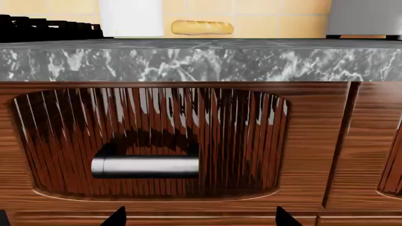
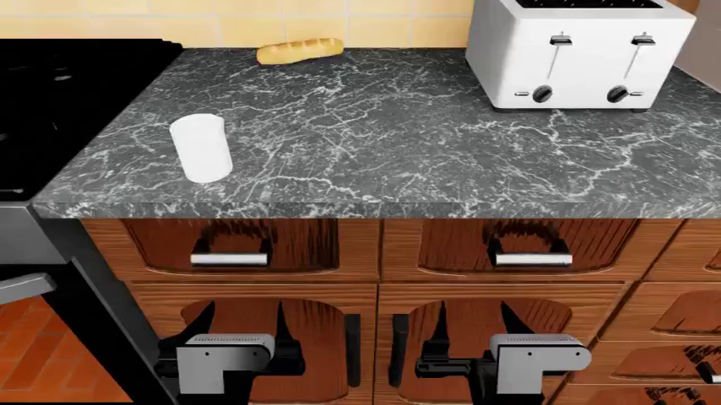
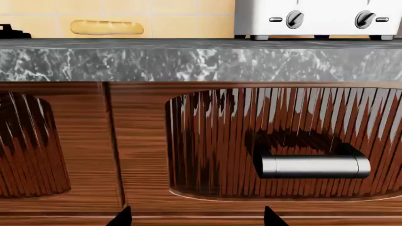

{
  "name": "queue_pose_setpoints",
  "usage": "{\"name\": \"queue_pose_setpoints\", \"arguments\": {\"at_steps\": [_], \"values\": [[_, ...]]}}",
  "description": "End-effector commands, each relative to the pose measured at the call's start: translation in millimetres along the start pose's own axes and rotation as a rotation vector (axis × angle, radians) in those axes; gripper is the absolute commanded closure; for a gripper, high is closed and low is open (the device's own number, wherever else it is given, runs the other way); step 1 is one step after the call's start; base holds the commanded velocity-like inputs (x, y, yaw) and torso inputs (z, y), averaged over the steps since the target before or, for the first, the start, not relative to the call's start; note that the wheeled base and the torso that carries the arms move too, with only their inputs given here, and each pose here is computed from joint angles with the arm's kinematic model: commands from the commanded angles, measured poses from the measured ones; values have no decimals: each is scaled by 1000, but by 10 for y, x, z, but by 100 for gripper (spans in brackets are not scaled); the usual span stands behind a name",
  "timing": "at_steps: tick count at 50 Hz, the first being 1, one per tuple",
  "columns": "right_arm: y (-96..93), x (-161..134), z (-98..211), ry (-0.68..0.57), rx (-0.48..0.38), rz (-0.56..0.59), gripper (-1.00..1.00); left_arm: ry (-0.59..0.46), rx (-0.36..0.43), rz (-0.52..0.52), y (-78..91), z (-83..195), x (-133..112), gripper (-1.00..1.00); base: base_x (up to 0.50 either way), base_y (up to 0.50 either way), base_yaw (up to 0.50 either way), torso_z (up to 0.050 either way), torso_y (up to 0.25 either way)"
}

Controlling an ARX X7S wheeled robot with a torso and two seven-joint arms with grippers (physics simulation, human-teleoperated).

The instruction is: A wet mug is on the counter and needs to be dried. Pick it up and place it upside down in the open cabinet.

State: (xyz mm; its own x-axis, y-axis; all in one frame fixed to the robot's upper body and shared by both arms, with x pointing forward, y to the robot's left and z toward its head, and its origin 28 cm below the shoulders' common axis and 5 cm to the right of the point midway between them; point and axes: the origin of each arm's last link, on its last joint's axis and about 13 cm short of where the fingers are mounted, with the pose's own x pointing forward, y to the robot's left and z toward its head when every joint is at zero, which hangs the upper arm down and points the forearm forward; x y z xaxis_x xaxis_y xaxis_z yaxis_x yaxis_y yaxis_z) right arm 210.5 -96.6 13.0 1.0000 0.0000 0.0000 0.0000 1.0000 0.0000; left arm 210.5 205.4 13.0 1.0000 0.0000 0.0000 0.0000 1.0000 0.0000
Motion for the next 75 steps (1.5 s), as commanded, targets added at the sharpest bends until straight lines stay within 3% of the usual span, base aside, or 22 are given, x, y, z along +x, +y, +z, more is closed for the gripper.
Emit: {"name": "queue_pose_setpoints", "arguments": {"at_steps": [1,11,20,32,46,75], "values": [[9,-1,-2,-1,-2,6,-100,-4,3,0,1,15,-3,-100,0,0,0,0,0],[36,3,334,-38,-22,23,-100,-79,10,-47,-49,474,-27,-100,0,0,0,0,0],[-5,14,933,-107,-91,27,-100,-181,32,-79,-45,1126,61,-100,0,0,0,0,0],[-66,92,1629,-215,-185,37,-100,-292,70,-78,21,1710,216,-100,0,0,0,0,0],[-96,172,1975,-271,-225,18,-100,-320,88,-77,39,1930,301,-100,0,0,0,43,0],[-126,236,2063,-284,-216,17,-100,-330,94,-81,42,2017,382,-100,0,0,0,50,0]]}}
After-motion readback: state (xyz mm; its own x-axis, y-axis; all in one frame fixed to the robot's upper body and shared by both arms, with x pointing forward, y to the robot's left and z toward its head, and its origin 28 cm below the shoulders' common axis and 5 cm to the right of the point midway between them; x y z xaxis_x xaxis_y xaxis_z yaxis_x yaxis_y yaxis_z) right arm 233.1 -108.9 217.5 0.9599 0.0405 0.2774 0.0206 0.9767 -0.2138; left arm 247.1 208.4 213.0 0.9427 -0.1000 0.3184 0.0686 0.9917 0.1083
